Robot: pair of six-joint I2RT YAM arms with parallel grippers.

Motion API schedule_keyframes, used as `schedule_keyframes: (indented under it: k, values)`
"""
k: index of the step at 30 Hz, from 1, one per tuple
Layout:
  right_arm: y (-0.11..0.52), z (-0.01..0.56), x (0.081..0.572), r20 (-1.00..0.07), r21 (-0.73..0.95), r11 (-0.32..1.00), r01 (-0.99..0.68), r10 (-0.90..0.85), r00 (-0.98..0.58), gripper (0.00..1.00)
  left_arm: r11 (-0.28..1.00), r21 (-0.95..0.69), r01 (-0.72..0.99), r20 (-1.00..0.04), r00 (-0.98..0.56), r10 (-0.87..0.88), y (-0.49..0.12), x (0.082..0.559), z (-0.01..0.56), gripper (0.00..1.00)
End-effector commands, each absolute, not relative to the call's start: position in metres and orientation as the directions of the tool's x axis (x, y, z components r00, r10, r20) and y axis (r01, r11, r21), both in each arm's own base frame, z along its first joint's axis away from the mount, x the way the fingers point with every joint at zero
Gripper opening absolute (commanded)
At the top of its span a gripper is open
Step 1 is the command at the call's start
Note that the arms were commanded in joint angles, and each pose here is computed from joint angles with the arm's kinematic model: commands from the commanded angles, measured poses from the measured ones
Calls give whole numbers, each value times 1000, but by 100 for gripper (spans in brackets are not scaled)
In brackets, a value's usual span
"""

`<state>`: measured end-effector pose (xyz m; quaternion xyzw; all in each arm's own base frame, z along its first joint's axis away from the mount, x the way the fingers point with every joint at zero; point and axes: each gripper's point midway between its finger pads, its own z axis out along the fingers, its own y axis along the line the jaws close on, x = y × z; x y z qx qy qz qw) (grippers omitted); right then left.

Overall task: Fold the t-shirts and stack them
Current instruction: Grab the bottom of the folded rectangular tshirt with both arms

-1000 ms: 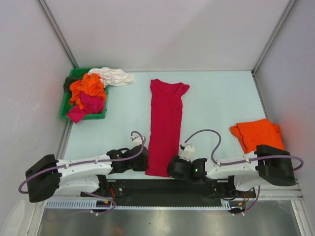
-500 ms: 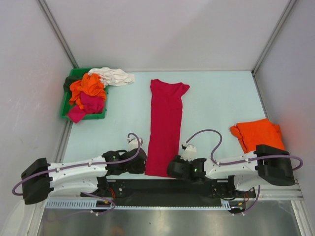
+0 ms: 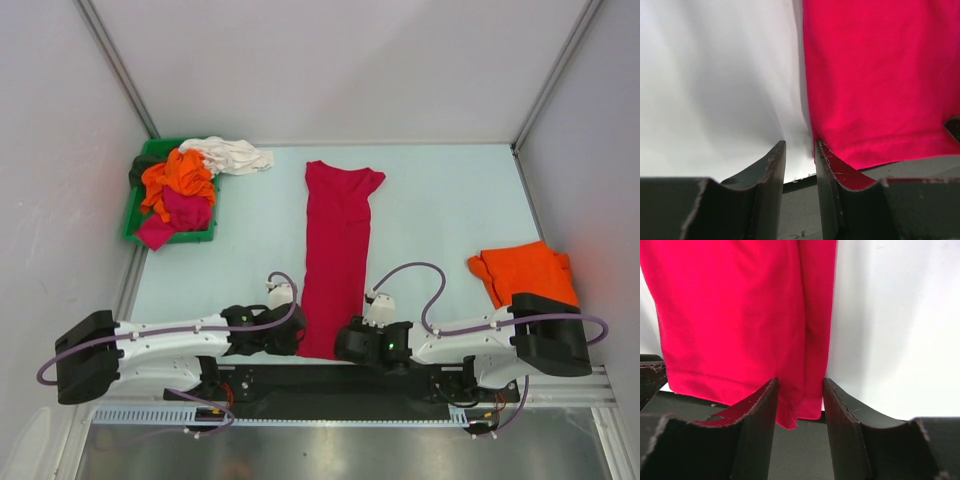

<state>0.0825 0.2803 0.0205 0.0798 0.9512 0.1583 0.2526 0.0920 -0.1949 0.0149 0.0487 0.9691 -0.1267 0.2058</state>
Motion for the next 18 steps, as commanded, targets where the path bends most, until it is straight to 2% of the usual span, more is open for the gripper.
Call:
schedule_keyframes:
  k: [1, 8, 18]
  values:
    - [248, -9, 71, -445, 192, 979, 72, 152, -882, 46, 957, -248, 152, -415, -909, 37, -206, 93, 20, 36]
    - [247, -9, 68, -441, 189, 979, 76, 154, -884, 46, 944, -296, 146, -466, -885, -9, -207, 98, 38, 43]
    - [247, -9, 68, -444, 187, 980, 72, 149, -884, 46, 952, -292, 94, -501, -863, -68, -195, 105, 53, 41]
